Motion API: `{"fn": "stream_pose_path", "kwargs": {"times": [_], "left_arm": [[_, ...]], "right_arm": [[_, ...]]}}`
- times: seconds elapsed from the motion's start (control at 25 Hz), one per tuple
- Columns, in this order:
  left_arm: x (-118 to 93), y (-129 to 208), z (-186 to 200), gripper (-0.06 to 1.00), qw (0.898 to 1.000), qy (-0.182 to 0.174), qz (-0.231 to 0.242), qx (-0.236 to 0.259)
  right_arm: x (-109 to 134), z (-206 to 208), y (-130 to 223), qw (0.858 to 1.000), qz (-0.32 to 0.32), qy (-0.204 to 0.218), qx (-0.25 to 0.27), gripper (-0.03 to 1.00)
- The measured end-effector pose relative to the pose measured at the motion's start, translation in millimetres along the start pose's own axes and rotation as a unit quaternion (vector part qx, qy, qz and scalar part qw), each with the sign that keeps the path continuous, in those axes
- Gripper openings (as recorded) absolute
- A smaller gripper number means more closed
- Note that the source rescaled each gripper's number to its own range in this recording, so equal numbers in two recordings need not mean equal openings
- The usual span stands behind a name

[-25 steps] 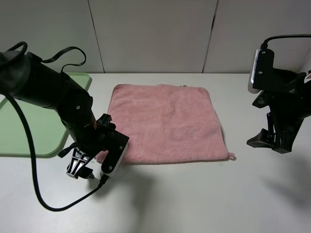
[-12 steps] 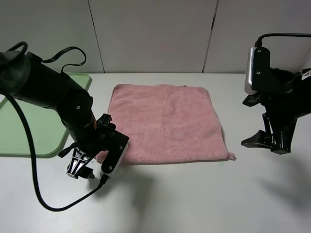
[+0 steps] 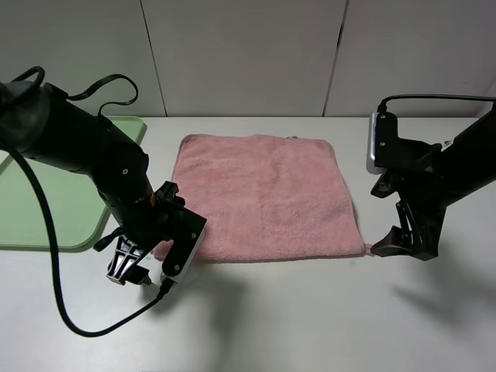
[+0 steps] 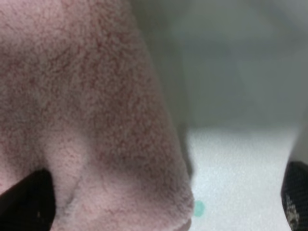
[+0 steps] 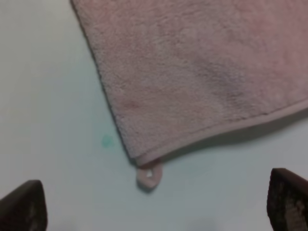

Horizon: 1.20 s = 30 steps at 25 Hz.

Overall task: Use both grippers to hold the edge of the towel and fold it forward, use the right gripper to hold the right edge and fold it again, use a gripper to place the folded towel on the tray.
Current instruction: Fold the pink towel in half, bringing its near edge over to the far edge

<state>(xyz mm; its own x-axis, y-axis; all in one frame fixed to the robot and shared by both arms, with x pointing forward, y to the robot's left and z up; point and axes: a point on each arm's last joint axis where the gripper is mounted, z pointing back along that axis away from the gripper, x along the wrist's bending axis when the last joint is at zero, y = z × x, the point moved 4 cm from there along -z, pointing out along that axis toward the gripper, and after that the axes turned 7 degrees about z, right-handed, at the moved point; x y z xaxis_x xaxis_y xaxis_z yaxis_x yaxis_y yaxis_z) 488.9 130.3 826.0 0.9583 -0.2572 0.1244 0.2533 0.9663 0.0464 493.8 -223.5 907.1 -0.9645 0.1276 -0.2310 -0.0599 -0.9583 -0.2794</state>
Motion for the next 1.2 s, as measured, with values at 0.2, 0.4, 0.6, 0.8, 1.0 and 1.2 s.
{"fn": "stream_pose_path", "kwargs": {"times": [0.2, 0.4, 0.6, 0.8, 1.0, 1.2], "left_arm": [[0.8, -0.5, 0.0, 0.94, 1.000, -0.003, 0.000, -0.002], [0.9, -0.5, 0.0, 0.94, 1.000, -0.003, 0.000, -0.002], [1.1, -0.7, 0.0, 0.94, 1.000, -0.004, 0.000, -0.003], [1.5, -0.8, 0.1, 0.93, 1.000, -0.005, 0.000, -0.003], [1.8, -1.1, 0.1, 0.93, 1.000, -0.007, 0.000, -0.004], [2.0, -1.3, 0.1, 0.92, 1.000, -0.007, 0.001, -0.005]], "right_arm": [[0.2, -16.8, 1.5, 1.000, -0.010, -0.017, -0.003, 1.00], [3.3, -34.5, 4.2, 0.999, -0.015, -0.041, -0.003, 1.00], [5.9, -50.2, 8.0, 0.998, -0.029, -0.059, 0.001, 1.00], [7.6, -61.9, 12.2, 0.997, -0.034, -0.068, 0.009, 1.00], [7.6, -70.0, 15.6, 0.997, -0.039, -0.069, 0.015, 1.00], [8.9, -77.2, 18.0, 0.996, -0.047, -0.073, 0.019, 1.00]]}}
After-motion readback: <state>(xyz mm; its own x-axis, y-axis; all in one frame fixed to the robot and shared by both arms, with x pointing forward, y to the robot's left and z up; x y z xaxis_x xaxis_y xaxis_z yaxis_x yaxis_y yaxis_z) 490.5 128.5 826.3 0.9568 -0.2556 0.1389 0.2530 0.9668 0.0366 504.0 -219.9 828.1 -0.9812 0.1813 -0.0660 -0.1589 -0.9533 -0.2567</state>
